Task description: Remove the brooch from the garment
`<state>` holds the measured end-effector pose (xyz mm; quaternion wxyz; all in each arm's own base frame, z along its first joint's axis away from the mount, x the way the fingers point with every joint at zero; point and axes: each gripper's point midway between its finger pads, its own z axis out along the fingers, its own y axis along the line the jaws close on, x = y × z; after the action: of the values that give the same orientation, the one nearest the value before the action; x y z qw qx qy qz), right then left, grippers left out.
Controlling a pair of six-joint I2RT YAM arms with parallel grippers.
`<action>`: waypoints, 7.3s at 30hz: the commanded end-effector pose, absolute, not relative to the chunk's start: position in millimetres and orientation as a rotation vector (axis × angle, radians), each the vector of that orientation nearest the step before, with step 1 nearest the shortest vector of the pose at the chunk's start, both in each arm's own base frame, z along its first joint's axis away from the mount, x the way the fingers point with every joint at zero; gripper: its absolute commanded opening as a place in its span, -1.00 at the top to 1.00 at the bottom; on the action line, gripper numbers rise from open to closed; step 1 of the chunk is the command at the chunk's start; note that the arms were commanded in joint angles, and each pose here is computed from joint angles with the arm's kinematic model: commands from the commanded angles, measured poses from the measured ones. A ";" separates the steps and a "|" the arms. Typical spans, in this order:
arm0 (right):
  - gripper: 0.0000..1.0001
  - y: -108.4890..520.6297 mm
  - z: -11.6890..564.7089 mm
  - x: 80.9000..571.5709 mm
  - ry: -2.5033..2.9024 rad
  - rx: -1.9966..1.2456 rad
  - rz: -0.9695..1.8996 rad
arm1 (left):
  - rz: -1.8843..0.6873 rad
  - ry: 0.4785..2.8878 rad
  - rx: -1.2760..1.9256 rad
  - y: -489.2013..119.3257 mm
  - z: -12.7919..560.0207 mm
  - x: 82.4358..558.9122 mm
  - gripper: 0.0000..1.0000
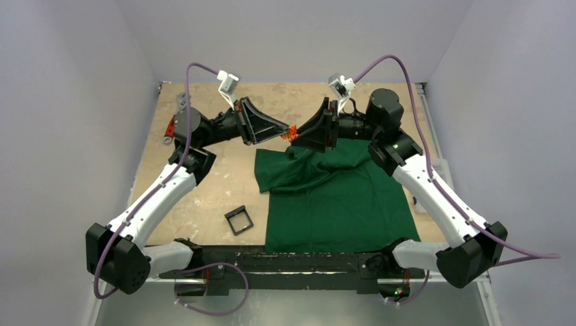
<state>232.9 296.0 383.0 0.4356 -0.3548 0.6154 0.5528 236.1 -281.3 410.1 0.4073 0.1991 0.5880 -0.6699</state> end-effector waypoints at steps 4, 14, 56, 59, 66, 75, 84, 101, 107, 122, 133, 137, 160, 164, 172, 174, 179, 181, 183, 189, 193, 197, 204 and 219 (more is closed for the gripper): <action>0.65 301.0 416.5 214.6 1.380 -0.963 1.391 | -1.695 1.447 0.524 -282.6 414.8 232.6 1.00; 1.00 296.6 404.8 204.7 1.397 -1.056 1.368 | -1.651 1.483 0.589 -278.3 406.6 228.6 0.24; 1.00 287.6 317.4 174.2 1.668 -1.461 1.406 | -1.458 1.702 1.206 -309.4 343.9 185.9 0.45; 1.00 288.2 315.9 174.7 1.677 -1.461 1.405 | -1.467 1.692 1.213 -310.7 344.5 184.3 0.64; 0.46 291.5 321.1 188.8 1.712 -1.379 1.382 | -1.518 1.696 1.184 -309.1 347.3 180.5 1.00; -0.96 257.0 346.3 255.1 1.740 -0.952 1.022 | -1.489 1.862 0.498 -284.1 350.2 253.1 1.00; -0.93 268.4 344.3 278.0 1.791 -0.736 0.823 | -1.159 2.005 -0.109 -249.4 344.0 302.4 1.00; -0.88 323.6 348.0 278.5 1.732 -0.795 0.860 | -1.162 2.035 -0.173 -248.2 342.0 293.5 1.00; -0.78 331.4 345.8 287.6 1.732 -0.763 0.848 | -1.183 2.028 -0.164 -248.9 342.6 289.3 1.00; -0.47 341.5 345.2 286.6 1.703 -0.791 0.864 | -1.231 1.996 -0.135 -252.2 348.6 284.1 1.00; -0.11 340.6 340.4 279.7 1.691 -0.827 0.870 | -1.251 2.003 -0.125 -256.0 347.4 284.3 0.95; 0.01 339.7 336.8 276.9 1.700 -0.833 0.876 | -1.240 2.006 -0.141 -253.9 346.2 285.5 0.66; 0.33 360.9 219.6 161.8 1.961 -1.043 1.088 | -0.555 1.755 -0.599 -55.6 349.1 295.4 -0.82; 0.34 365.5 178.5 138.8 2.049 -1.067 1.128 | -0.599 1.716 -0.753 -34.7 338.3 279.3 -0.85; 0.32 397.2 141.6 117.9 2.113 -1.091 1.148 | -0.558 1.669 -0.831 -13.8 335.0 269.0 -0.97; 0.33 407.6 129.9 117.5 2.154 -1.072 1.135 | -0.549 1.648 -0.835 -9.7 337.1 270.2 -0.98; 0.39 427.5 111.4 112.6 2.225 -1.042 1.104 | -0.548 1.603 -0.865 -1.6 344.5 271.8 -1.00; 0.44 432.9 105.4 111.5 2.255 -1.028 1.091 | -0.543 1.605 -0.868 -0.6 345.3 271.5 -1.00; 0.52 437.9 97.4 112.4 2.292 -1.000 1.069 | -0.529 1.618 -0.862 0.3 343.6 270.9 -1.00; 0.49 445.9 83.9 116.2 2.357 -0.953 1.033 | -0.517 1.651 -0.859 0.1 336.3 274.5 -1.00; 0.49 450.8 74.4 120.2 2.399 -0.924 1.002 | -0.548 1.659 -0.866 -3.5 336.6 279.8 -1.00; 0.49 457.2 66.9 127.7 2.431 -0.885 0.959 | -0.582 1.651 -0.887 -6.2 337.1 282.2 -1.00; 0.53 462.5 60.8 135.4 2.458 -0.844 0.903 | -0.592 1.666 -0.903 -7.8 327.2 281.2 -1.00; 0.54 470.7 54.3 148.7 2.480 -0.727 0.820 | -0.595 1.692 -0.908 -9.3 318.9 283.7 -1.00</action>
<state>141.8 460.6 42.6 0.1929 -0.2814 0.8928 0.2940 281.8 -9.7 311.6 0.5257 -0.3827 0.7208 -0.2399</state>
